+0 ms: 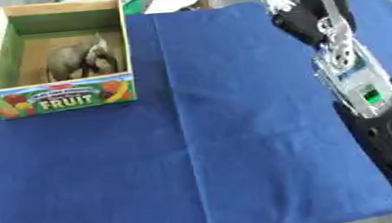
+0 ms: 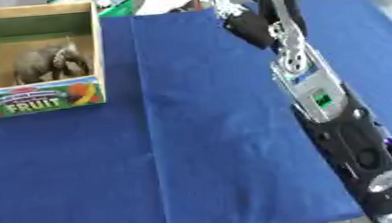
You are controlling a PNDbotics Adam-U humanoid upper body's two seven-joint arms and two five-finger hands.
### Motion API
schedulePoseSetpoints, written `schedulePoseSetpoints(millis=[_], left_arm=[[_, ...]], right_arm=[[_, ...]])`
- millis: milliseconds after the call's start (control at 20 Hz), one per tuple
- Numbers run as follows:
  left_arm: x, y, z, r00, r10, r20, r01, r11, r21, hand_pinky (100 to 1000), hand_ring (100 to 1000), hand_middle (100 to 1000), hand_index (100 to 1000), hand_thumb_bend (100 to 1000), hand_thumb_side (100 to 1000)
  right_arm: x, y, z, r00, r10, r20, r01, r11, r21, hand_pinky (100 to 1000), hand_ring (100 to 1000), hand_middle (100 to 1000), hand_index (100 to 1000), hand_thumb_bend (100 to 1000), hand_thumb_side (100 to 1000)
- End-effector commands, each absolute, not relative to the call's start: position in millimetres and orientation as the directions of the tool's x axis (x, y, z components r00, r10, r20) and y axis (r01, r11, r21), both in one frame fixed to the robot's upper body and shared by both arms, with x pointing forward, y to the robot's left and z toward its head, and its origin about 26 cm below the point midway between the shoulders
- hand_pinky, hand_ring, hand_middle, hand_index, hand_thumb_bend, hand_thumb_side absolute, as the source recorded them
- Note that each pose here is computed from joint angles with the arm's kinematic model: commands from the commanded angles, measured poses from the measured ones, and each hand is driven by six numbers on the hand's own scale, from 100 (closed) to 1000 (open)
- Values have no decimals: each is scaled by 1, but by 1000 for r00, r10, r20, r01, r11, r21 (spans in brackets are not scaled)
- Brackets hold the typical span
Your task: Pick up objects on the table and place them in the box.
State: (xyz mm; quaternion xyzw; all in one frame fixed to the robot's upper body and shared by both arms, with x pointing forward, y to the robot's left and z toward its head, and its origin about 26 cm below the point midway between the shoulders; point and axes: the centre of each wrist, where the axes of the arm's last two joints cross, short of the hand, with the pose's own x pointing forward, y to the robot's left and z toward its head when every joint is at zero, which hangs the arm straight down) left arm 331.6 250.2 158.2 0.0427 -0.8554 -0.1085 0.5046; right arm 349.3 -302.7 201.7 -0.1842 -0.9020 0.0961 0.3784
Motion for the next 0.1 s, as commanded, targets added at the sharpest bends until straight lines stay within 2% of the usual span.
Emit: schedulePoseSetpoints(millis=[50,100], left_arm=[[331,256,164,-503,-197,842,16,971,237,475,617,582,698,501,223],[330,257,163,-502,-197,842,14,972,236,475,617,582,698,503,230]], right_arm=[[342,-310,206,-650,401,646,300,916,-267,619,765,715,822,100,430],[340,-312,202,-642,400,654,307,916,-259,617,764,715,821,100,431]])
